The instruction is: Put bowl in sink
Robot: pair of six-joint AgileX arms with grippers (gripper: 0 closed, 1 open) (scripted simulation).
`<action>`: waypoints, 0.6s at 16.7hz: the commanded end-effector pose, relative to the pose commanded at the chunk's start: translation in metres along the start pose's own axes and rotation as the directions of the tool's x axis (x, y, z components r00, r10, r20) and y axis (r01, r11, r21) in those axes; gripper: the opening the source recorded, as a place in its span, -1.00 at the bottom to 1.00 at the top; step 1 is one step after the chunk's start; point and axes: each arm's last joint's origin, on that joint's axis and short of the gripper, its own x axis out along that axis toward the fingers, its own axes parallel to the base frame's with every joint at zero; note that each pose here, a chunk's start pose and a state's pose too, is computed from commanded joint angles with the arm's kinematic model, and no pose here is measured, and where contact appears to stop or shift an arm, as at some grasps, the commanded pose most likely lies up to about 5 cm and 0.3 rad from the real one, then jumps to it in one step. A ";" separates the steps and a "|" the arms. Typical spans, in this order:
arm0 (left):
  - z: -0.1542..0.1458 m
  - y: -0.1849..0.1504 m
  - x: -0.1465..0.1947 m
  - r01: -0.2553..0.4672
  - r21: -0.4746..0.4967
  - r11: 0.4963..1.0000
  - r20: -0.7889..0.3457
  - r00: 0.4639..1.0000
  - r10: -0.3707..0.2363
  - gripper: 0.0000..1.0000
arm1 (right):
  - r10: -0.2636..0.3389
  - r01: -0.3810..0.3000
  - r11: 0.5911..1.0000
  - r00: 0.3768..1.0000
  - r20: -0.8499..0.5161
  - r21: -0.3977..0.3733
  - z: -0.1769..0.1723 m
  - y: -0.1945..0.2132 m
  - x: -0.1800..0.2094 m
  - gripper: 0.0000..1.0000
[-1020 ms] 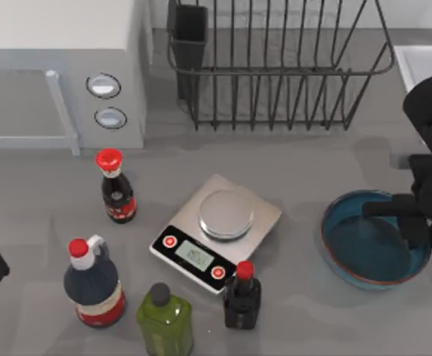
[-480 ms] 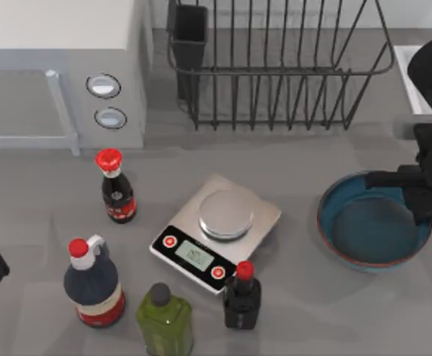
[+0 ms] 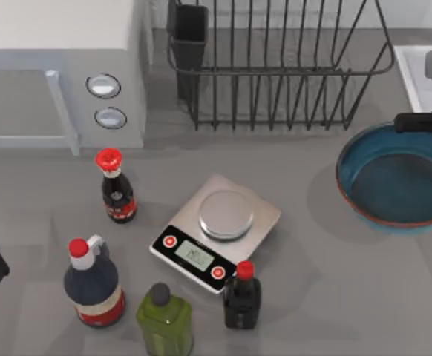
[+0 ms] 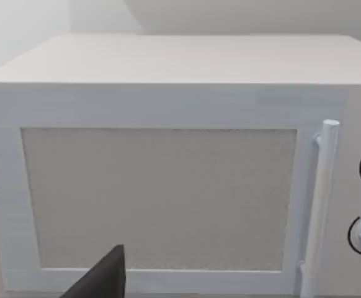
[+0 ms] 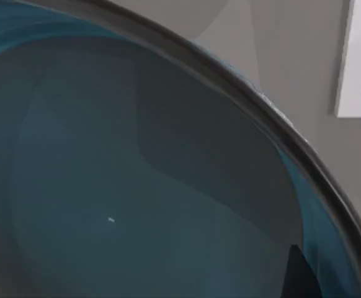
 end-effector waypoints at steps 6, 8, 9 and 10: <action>0.000 0.000 0.000 0.000 0.000 1.000 0.000 1.000 0.000 1.00 | 0.001 -0.001 1.000 1.000 0.002 -0.002 -0.001 0.001 -0.002 -1.00; 0.000 0.000 0.000 0.000 0.000 1.000 0.000 1.000 0.000 1.00 | 0.018 -0.018 1.000 1.000 0.013 -0.001 0.000 -0.001 0.001 -1.00; 0.000 0.000 0.000 0.000 0.000 1.000 0.000 1.000 0.000 1.00 | 0.035 -0.035 0.999 0.999 0.024 0.002 0.002 -0.003 0.005 -1.00; 0.000 0.000 0.000 0.000 0.000 1.000 0.000 1.000 0.000 1.00 | 0.057 -0.057 0.998 0.998 0.040 0.006 0.004 -0.005 0.010 -1.00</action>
